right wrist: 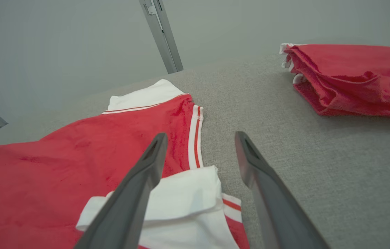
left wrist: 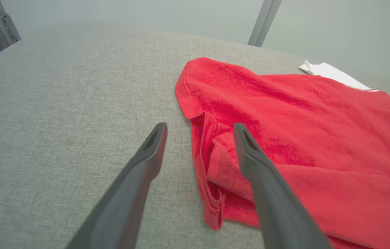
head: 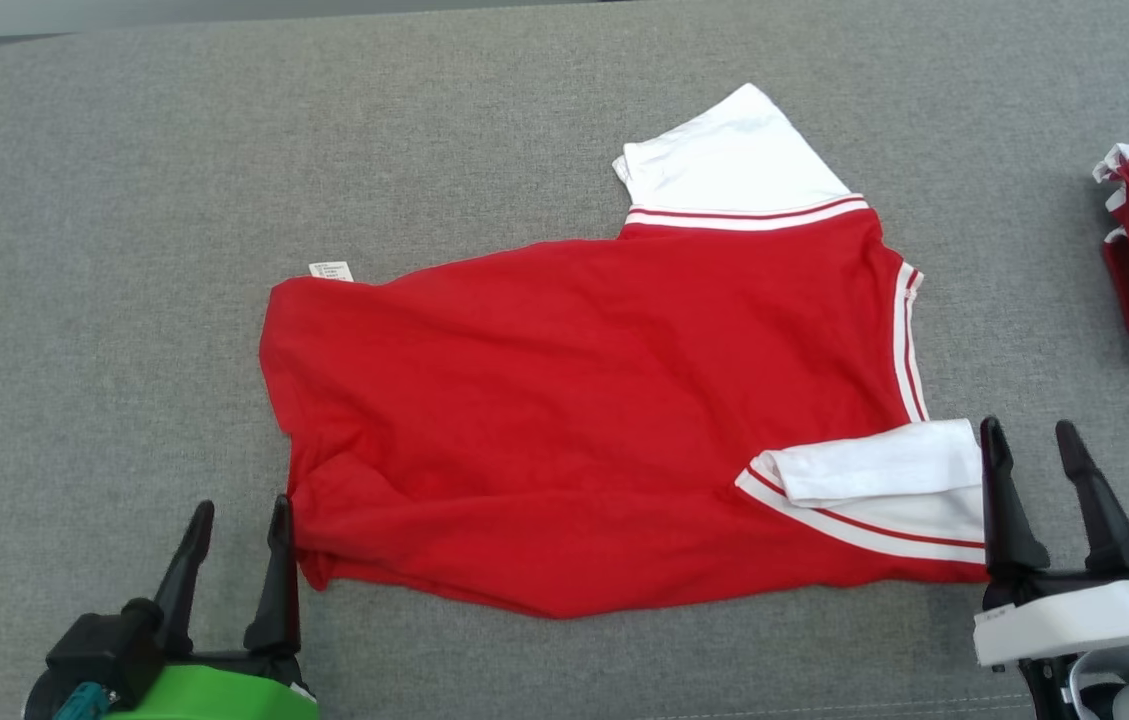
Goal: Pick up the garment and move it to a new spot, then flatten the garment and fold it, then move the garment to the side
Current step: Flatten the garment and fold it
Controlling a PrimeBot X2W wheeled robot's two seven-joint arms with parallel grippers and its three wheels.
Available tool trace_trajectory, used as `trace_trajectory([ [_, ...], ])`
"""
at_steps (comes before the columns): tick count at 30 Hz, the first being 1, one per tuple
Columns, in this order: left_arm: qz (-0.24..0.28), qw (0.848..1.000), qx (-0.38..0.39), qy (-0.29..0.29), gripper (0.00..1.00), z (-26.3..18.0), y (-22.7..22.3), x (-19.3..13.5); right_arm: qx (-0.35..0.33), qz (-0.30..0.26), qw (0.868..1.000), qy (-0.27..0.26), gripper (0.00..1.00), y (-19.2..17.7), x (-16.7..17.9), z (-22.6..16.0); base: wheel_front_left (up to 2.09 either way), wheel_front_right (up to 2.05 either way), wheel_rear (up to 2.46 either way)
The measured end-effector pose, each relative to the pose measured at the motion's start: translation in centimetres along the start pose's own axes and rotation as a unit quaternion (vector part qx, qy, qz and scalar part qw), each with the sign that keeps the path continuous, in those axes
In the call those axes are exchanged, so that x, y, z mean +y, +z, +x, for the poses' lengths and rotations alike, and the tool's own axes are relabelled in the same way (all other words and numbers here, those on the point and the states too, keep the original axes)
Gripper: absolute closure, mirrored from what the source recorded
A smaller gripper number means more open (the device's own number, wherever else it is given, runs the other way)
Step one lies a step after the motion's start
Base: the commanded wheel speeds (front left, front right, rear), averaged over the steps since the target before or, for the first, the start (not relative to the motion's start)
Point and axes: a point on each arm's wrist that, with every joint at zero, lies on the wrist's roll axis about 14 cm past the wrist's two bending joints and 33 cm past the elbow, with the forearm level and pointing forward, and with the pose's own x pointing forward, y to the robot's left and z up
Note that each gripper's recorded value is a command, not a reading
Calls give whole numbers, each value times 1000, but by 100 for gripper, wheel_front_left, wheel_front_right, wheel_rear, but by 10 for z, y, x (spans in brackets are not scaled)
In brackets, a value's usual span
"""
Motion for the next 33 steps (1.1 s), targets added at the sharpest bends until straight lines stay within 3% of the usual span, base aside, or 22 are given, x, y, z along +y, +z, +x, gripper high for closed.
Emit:
trace_trajectory([
  [6,41,995,-91,4,0,13,53,-3,-109,-42,993,24,0,62,16,12,0,0,0],
  [10,61,989,-135,-6,0,20,81,-10,-135,-57,989,37,0,79,25,16,0,0,0],
  [27,66,981,-182,-27,0,44,115,-21,-125,-46,990,45,0,70,30,26,0,0,0],
  [31,62,986,-151,-47,0,77,119,-24,-122,-43,990,55,0,67,36,36,0,0,0],
  [33,51,993,-90,-51,0,104,105,-18,-117,-38,991,58,0,63,38,42,0,0,0],
])
